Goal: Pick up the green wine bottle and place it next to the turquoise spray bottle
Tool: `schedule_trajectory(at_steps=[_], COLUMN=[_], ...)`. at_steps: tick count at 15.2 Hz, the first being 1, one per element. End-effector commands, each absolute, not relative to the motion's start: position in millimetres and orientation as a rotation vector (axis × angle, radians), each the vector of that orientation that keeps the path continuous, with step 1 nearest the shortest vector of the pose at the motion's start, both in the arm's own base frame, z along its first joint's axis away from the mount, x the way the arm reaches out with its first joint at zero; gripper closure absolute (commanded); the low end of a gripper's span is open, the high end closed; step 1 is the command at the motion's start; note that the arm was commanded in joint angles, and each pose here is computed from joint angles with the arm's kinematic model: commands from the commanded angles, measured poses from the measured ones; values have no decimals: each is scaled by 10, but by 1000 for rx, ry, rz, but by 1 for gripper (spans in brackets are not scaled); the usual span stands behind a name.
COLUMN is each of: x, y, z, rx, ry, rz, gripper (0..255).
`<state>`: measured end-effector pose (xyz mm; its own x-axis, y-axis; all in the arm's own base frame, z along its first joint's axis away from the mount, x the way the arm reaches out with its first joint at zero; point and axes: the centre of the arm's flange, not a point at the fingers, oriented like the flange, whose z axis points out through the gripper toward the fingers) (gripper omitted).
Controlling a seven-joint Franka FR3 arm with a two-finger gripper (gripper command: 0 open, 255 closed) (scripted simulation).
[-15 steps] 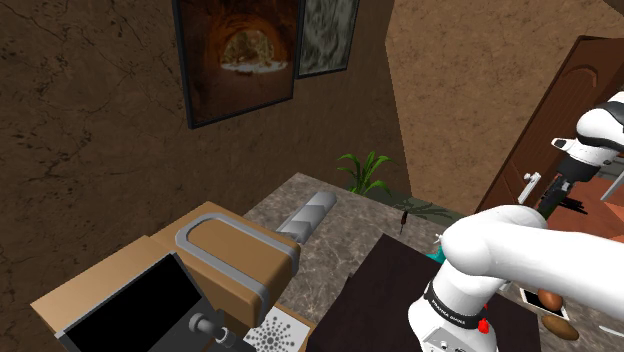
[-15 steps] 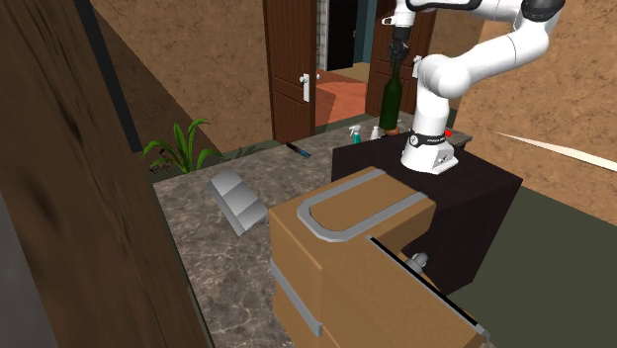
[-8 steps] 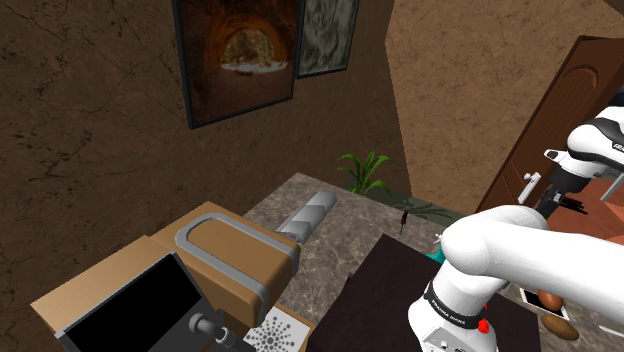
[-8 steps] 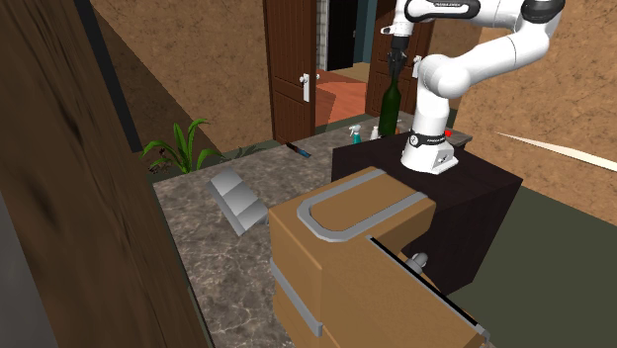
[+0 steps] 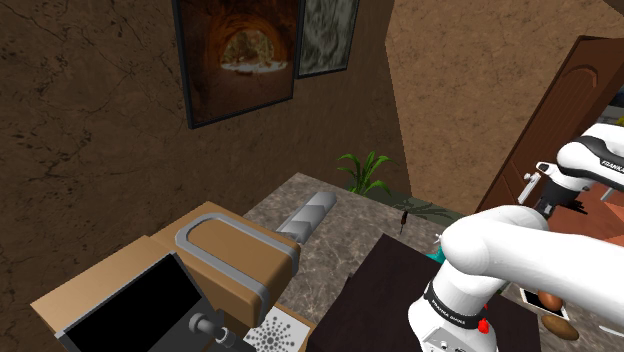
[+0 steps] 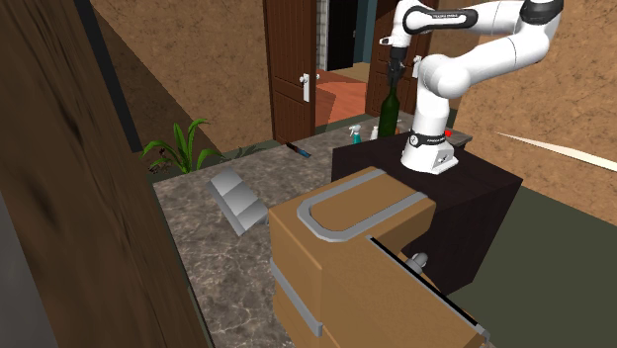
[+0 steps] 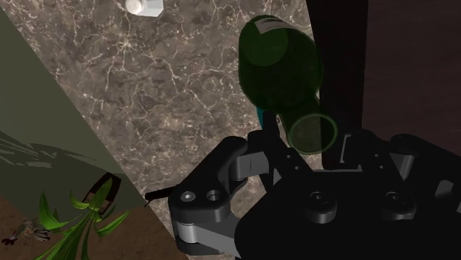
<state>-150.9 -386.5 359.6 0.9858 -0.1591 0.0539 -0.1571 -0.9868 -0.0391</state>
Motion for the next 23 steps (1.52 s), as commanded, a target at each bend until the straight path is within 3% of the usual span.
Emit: schedule_trajectory(at_steps=[1,23], x=[-1508,-1508], y=[-3869,-3869], z=[3485,2377], rx=[-3096,-3096], ry=[247,247], rz=[-88,-88], gripper=[255,255])
